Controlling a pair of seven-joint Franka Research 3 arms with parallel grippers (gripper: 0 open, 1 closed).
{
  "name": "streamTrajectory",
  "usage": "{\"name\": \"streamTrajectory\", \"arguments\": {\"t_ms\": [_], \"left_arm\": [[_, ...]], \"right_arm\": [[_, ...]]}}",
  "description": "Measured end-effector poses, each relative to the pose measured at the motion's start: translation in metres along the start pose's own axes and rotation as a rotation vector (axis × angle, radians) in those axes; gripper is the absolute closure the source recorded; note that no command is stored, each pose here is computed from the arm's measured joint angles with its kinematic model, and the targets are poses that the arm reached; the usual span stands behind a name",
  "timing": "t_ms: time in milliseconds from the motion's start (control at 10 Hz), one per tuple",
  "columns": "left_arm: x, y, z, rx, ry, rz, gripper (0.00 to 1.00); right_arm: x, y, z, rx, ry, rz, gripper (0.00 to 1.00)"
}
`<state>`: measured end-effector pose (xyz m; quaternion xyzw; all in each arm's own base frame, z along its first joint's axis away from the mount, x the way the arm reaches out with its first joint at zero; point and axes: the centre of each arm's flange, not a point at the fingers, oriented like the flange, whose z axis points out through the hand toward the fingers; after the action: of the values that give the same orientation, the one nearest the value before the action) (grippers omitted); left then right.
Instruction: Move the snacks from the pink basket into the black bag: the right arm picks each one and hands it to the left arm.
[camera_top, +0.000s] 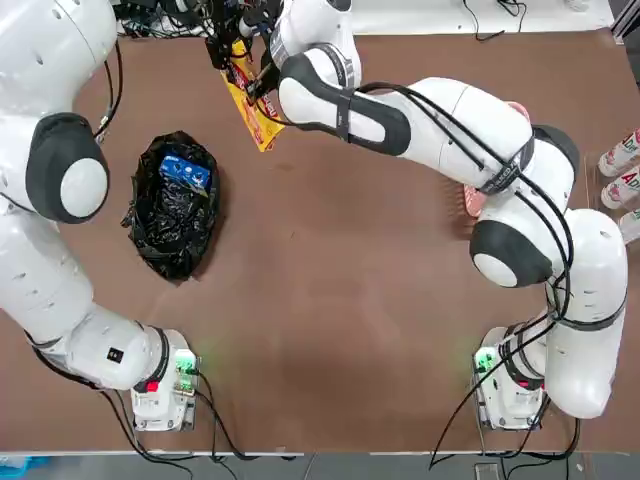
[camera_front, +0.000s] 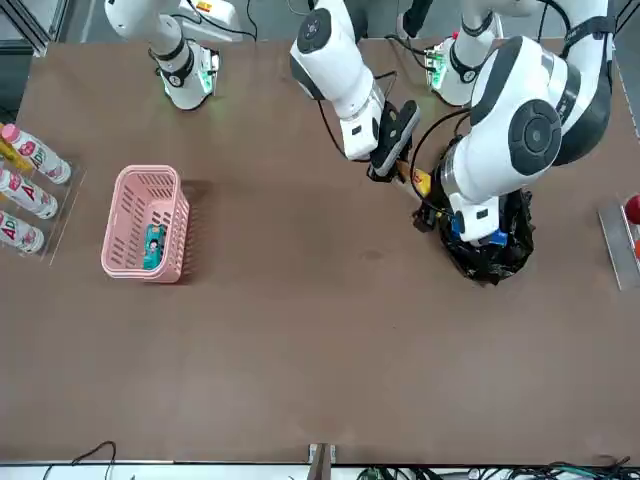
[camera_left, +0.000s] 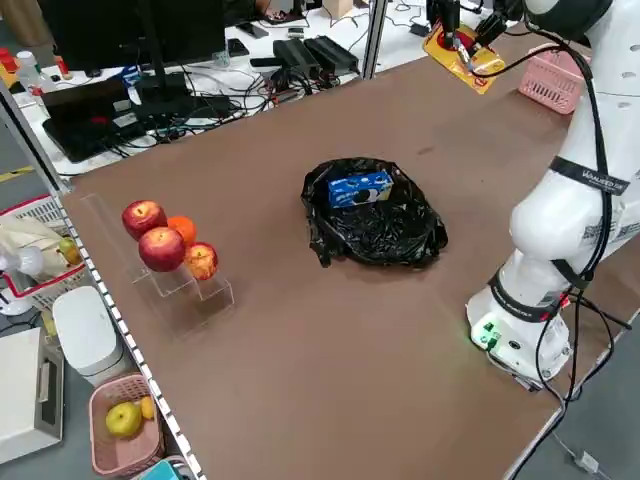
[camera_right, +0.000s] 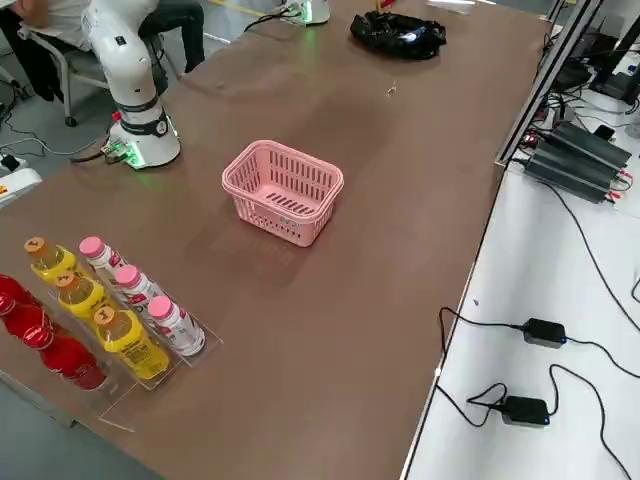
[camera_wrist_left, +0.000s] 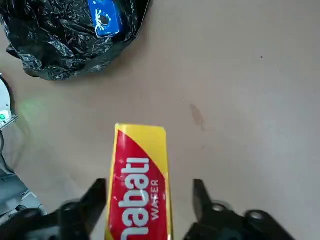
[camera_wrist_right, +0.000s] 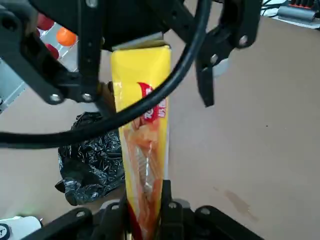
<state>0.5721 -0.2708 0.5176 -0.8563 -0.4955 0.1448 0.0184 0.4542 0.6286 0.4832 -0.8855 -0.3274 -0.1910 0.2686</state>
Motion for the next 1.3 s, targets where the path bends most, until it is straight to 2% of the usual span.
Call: {"name": "streamTrajectory", "arguments": {"t_ms": [100, 200, 300, 600, 800, 1100, 1200, 1300], "left_arm": [[0.000, -0.002, -0.001, 0.009, -0.001, 0.001, 0.47], [0.000, -0.003, -0.002, 0.019, -0.002, 0.000, 0.60], [0.001, -0.004, -0.002, 0.022, -0.002, 0.002, 0.64], [0.001, -0.004, -0.002, 0.023, -0.003, 0.005, 0.66], [0.005, -0.005, -0.003, 0.024, -0.004, 0.010, 0.66], [0.020, -0.009, -0.005, 0.038, -0.007, 0.057, 0.66], [0.041, -0.013, -0.010, 0.030, -0.011, 0.063, 0.66], [0.074, -0.022, -0.017, 0.026, -0.023, 0.067, 0.66]], "right_arm": [[0.000, 0.001, 0.000, -0.004, 0.000, 0.001, 0.77], [0.000, 0.002, 0.001, -0.007, 0.000, 0.000, 0.77], [0.000, 0.002, 0.001, -0.007, -0.001, -0.001, 0.77], [0.000, 0.001, 0.001, -0.006, 0.002, 0.000, 0.76], [0.003, -0.001, -0.002, -0.004, 0.016, 0.006, 0.64], [0.005, -0.005, -0.005, -0.012, 0.022, 0.028, 0.18], [0.004, -0.007, -0.005, -0.014, 0.022, 0.035, 0.04], [0.004, -0.008, -0.005, -0.016, 0.023, 0.041, 0.00]]}}
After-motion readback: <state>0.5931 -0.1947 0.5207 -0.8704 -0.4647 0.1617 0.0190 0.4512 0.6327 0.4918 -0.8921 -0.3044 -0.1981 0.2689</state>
